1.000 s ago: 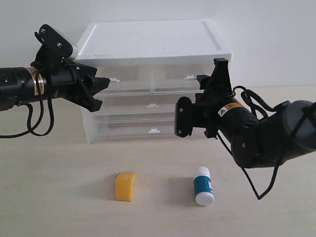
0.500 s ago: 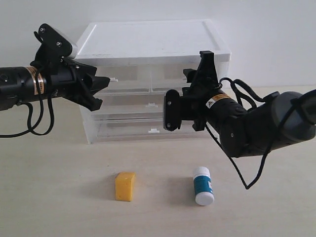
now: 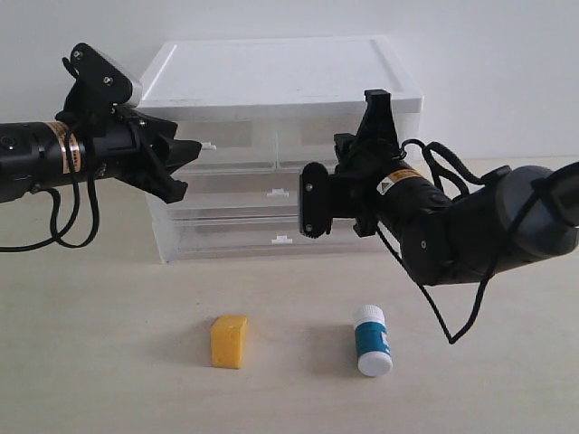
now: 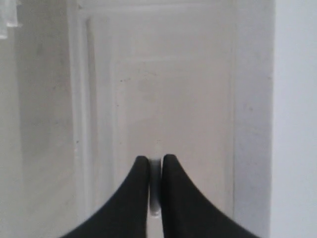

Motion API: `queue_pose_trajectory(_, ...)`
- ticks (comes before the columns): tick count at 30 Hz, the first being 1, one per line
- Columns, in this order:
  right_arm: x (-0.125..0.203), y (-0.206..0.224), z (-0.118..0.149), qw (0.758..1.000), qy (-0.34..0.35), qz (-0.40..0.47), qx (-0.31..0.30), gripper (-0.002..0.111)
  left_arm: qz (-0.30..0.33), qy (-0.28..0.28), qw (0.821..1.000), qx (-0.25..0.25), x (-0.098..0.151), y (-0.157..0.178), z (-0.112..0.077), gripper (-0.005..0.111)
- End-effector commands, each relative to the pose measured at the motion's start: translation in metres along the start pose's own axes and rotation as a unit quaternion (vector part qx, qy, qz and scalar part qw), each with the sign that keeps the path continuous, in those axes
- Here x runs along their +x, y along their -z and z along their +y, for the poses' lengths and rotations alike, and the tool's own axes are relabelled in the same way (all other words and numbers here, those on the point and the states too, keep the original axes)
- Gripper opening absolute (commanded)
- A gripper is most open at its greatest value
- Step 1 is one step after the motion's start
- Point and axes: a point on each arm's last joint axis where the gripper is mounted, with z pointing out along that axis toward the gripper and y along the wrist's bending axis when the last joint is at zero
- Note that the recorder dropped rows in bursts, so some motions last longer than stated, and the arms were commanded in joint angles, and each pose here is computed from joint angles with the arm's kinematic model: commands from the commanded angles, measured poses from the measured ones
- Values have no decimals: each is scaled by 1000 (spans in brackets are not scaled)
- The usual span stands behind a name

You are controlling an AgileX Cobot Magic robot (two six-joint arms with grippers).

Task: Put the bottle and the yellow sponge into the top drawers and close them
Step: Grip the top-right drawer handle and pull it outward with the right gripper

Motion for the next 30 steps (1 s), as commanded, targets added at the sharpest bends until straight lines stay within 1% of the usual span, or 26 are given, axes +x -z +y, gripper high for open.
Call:
queue_pose_trajectory(1,10,-2,-3,999,-13,34,12,0,-10,3,1000,-1,-4,0,0,42)
queue_pose_trajectory(5,9,-1,-4,998,-17,49,25,0,-10,3,1000,-1,-4,0,0,42)
queue_pose_trajectory(8,6,1,-3,998,-20,58,21,0,-10,3,1000,-1,-4,0,0,42)
queue_pose_trajectory(14,0,14,9,999,13,45,16,0,-10,3,1000,-1,-4,0,0,42)
queue_pose_trajectory(20,-2,21,17,999,12,41,12,0,-8,3,1000,-2,-4,0,0,42)
queue_pose_trajectory(25,-14,27,21,1000,16,25,10,0,-8,3,1000,-2,-4,0,0,42)
queue_pose_trajectory(30,-17,33,25,1000,15,24,10,0,-8,3,1000,-2,-4,0,0,42)
